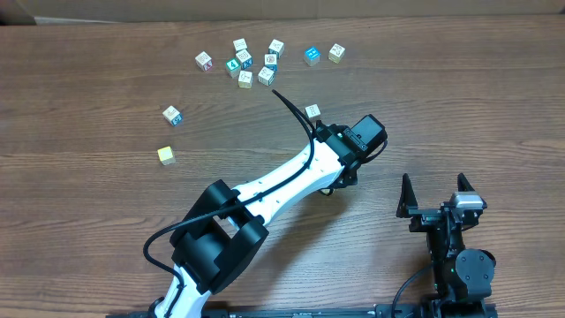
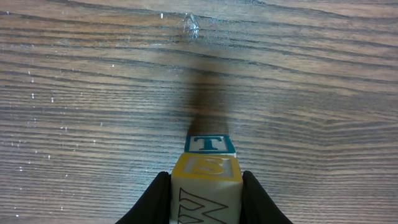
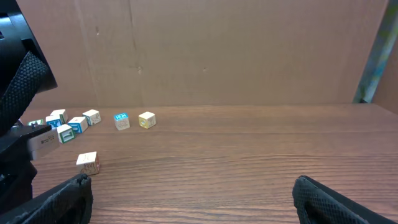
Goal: Form a tower
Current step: 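Lower the M block onto the top of the T block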
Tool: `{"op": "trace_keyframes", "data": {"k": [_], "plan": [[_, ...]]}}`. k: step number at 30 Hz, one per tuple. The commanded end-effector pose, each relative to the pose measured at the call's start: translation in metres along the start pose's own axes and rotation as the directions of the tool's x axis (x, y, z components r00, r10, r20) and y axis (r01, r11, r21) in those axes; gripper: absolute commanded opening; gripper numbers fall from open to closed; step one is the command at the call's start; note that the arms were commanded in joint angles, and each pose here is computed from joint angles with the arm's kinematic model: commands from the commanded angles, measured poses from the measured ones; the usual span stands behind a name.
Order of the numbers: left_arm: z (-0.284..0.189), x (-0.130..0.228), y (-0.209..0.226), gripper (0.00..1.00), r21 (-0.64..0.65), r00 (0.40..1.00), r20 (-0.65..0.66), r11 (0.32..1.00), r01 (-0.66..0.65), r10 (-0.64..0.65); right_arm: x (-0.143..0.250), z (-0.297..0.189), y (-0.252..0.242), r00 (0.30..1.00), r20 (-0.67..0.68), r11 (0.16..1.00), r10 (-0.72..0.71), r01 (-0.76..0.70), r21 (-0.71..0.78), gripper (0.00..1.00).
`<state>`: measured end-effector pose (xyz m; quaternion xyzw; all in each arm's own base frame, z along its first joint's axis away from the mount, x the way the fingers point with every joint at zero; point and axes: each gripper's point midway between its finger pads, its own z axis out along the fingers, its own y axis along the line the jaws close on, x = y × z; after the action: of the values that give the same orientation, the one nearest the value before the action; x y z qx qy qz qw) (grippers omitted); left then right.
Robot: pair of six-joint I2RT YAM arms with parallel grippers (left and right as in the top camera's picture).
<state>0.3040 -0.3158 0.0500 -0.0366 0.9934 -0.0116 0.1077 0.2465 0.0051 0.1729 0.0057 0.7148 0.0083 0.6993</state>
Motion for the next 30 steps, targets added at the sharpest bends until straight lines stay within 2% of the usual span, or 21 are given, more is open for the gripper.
{"op": "trace_keyframes", "data": {"k": [1,30], "plan": [[0.0022,0.0043,-0.0036,0.06,-0.001,1.000,0.000,1.000,0.007,-0.007,0.0016,0.0000,-0.0005,1.000,0.005,1.000,-0.001,0.001,0.001,1.00],[0.0026,0.0046,-0.0037,0.30,-0.002,1.000,-0.001,1.000,0.006,-0.006,0.0016,0.0000,-0.0005,1.000,0.005,1.000,-0.001,0.001,0.001,1.00]]}}
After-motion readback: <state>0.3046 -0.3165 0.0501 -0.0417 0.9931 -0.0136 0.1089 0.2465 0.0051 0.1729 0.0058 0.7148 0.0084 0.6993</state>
